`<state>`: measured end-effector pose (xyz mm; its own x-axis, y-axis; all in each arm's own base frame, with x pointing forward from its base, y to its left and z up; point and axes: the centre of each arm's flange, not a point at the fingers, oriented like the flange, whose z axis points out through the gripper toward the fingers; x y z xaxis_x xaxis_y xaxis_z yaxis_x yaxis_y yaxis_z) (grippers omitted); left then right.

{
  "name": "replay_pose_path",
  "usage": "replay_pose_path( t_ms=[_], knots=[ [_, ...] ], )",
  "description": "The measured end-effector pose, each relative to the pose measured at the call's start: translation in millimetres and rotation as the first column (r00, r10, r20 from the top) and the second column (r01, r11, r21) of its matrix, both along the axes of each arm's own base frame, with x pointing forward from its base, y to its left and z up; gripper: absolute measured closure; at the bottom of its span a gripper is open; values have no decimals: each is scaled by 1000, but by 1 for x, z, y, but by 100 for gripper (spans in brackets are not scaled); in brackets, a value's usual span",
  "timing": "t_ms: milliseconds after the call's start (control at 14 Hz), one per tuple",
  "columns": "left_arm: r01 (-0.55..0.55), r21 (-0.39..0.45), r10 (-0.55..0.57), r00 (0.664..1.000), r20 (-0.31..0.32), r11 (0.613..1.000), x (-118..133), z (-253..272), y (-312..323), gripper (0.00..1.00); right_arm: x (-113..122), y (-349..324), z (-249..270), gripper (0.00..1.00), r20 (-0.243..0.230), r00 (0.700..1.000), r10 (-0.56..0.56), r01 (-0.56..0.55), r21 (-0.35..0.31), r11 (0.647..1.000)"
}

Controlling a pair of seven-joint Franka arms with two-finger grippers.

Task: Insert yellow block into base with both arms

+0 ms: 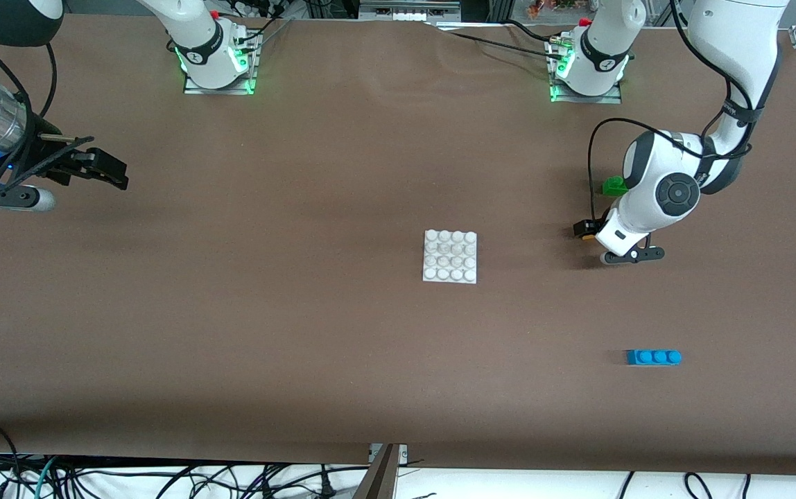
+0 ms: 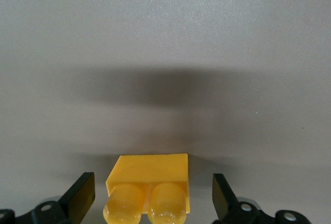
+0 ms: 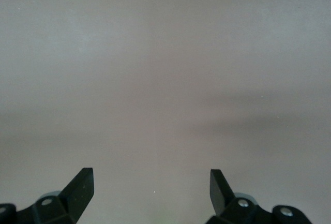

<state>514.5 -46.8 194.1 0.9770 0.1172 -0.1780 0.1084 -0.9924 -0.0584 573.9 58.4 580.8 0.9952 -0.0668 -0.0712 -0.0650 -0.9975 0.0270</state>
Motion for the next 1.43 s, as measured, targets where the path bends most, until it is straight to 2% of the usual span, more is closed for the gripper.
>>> replay_pose_path(
  t_ms=[143, 357, 643, 1143, 1429],
  knots=[
    [-1, 0, 1, 1000, 2, 1000, -1, -1, 0, 0, 1, -1, 6, 1, 15, 1000, 8, -8, -35, 999],
    [-1, 0, 1, 1000, 1, 1000, -2, -2, 0, 0, 1, 5, 8, 1, 21, 1000, 16, -15, -42, 999],
    [-2, 0, 2, 1000, 3, 1000, -2, 0, 0, 0, 1, 11, 5, 1, 9, 1000, -5, 5, 19, 1000],
    [-2, 1, 2, 1000, -2, 1000, -6, 0, 0, 0, 2, 6, 3, 0, 4, 1000, -17, 17, 24, 1000],
    [-2, 3, 2, 1000, -9, 1000, -10, -2, 1, 3, 6, -4, 0, 1, 7, 1000, 31, -31, 27, 999]
  ],
)
